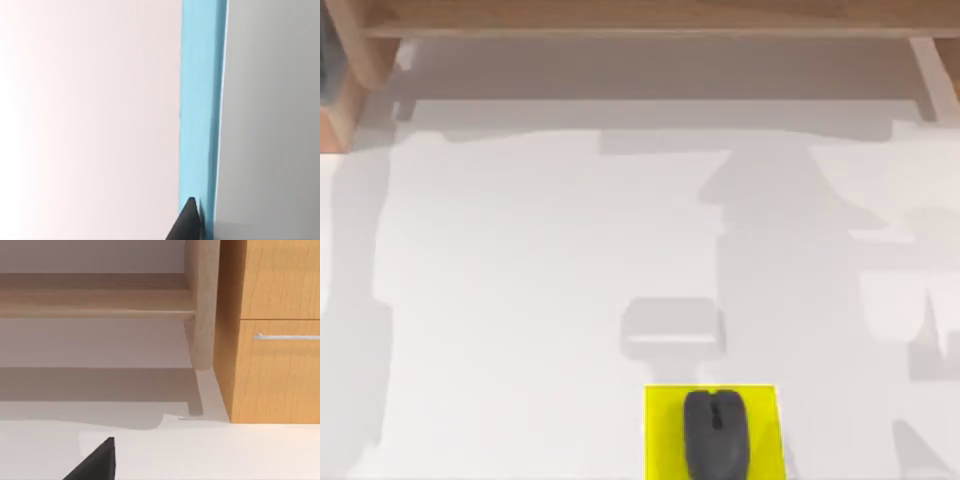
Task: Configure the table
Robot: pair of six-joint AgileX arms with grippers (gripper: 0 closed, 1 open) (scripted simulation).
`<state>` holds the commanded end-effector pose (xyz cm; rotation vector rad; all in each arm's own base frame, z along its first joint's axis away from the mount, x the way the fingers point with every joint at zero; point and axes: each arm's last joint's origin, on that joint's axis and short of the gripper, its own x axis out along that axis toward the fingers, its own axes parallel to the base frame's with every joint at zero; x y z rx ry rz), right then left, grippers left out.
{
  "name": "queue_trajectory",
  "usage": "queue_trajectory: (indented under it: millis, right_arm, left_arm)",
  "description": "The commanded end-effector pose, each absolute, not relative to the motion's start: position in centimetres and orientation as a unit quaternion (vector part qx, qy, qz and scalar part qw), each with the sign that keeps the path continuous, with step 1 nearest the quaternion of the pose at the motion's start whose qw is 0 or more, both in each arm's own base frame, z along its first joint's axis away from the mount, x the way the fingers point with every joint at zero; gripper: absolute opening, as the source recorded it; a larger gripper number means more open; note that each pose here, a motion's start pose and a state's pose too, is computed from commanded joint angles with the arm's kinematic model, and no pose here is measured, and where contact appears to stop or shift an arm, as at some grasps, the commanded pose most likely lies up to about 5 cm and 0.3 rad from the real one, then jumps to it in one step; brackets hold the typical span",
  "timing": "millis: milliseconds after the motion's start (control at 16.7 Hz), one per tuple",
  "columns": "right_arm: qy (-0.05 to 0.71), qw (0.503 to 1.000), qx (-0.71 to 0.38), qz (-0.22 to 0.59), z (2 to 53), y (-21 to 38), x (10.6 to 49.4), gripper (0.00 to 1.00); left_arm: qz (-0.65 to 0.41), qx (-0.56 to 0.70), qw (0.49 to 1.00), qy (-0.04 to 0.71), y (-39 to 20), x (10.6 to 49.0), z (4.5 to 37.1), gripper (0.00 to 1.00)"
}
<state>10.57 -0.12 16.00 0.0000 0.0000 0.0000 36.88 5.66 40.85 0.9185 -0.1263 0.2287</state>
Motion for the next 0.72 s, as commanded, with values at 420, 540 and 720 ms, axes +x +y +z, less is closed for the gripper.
queue_trajectory:
  millis: [420,540,720]
  right_arm:
    - [0.000,1.000,0.000,0.000,16.0,-0.1,10.6,1.00]
    - [0.000,1.000,0.000,0.000,16.0,-0.1,10.6,1.00]
    - [0.000,1.000,0.000,0.000,16.0,-0.1,10.6,1.00]
  left_arm:
    - [0.056,0.622,0.777,0.078,16.6,32.1,27.6,0.00]
    - [0.034,0.646,0.754,0.110,18.6,30.1,24.2,0.00]
    - [-0.011,0.668,0.732,0.132,19.8,29.0,20.0,0.00]
